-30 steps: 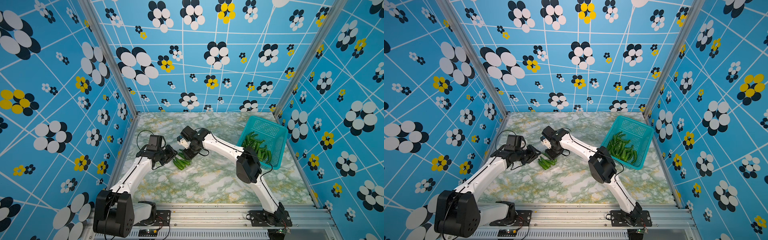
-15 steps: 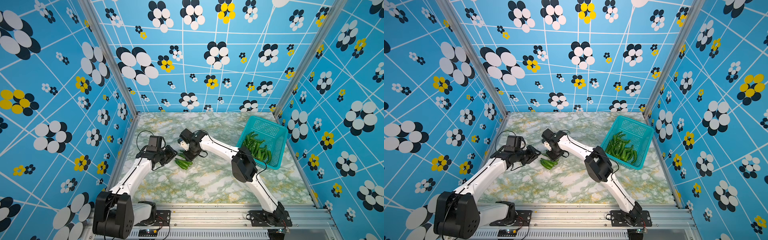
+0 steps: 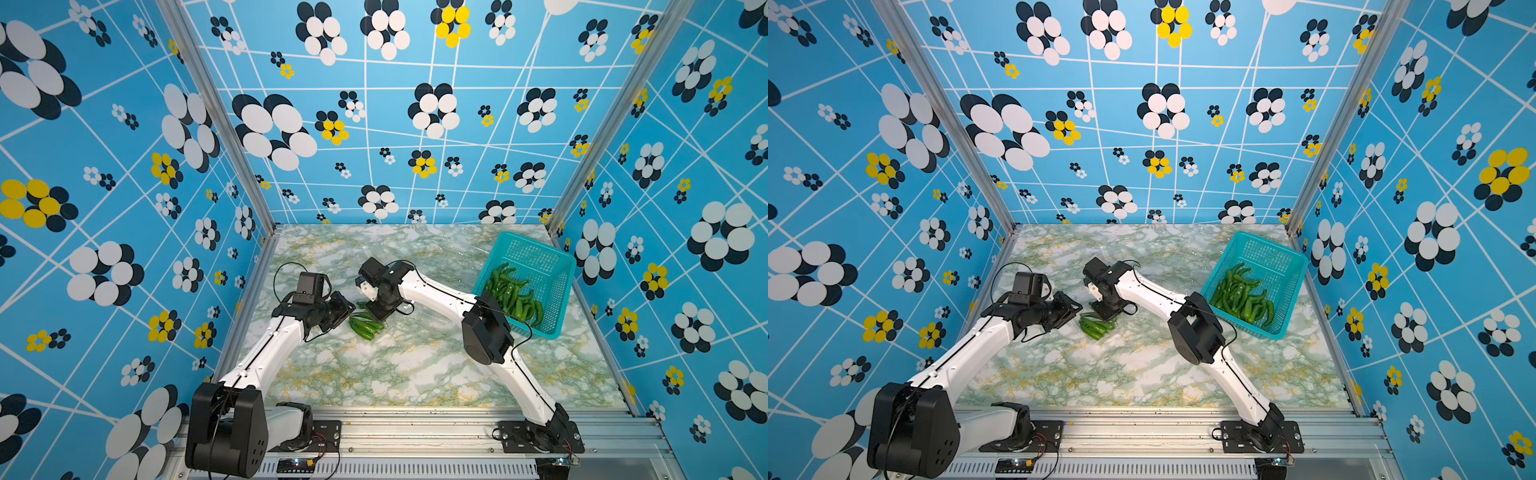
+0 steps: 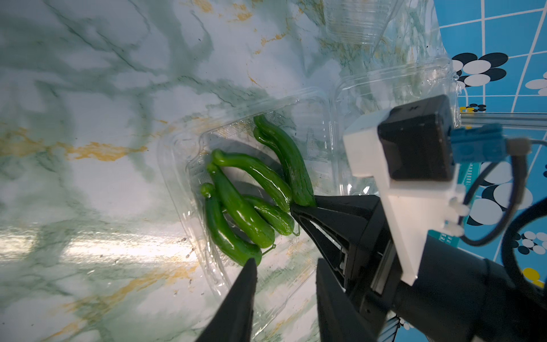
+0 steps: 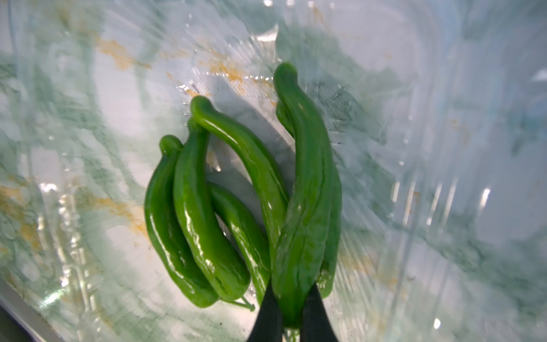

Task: Take small green peppers out of containers
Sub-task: Pick up the green pepper from the packing box, then place the green pepper in the basket, then pick up the green pepper from the packing box.

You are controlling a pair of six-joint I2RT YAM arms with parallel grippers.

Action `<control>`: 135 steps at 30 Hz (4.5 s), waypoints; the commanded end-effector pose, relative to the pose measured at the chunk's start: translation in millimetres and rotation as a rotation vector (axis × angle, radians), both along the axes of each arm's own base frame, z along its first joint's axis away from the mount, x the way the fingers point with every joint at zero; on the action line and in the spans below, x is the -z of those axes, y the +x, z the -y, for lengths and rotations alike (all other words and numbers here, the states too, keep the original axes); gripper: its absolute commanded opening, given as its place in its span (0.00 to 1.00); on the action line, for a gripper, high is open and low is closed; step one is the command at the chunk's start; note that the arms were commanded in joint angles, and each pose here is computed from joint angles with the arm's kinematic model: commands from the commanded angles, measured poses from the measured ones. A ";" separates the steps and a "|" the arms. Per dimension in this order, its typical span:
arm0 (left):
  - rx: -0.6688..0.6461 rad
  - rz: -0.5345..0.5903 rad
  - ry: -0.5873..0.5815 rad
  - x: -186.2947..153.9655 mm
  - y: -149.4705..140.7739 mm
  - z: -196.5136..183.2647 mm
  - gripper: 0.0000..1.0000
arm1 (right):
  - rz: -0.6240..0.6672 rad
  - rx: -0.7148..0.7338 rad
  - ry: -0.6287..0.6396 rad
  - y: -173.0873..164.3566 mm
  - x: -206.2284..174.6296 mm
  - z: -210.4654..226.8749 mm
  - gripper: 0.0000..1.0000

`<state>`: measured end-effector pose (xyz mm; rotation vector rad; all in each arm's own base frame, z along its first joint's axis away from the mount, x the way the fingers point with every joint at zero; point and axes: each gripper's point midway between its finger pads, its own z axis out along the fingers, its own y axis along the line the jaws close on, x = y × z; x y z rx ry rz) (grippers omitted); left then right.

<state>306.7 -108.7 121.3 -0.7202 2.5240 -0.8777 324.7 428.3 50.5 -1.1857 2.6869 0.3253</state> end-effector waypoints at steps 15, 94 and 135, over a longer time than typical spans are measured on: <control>-0.014 0.010 -0.013 -2.3 2.9 -1.9 0.36 | 0.135 0.028 0.102 7.4 -99.0 11.7 0.00; 0.193 0.089 0.061 -48.5 38.2 90.9 0.36 | 0.110 0.392 0.244 23.7 -134.8 189.8 0.41; -0.058 -0.072 0.042 26.2 -33.8 -26.8 0.36 | -0.092 -0.088 0.151 -27.4 -8.5 -44.3 0.35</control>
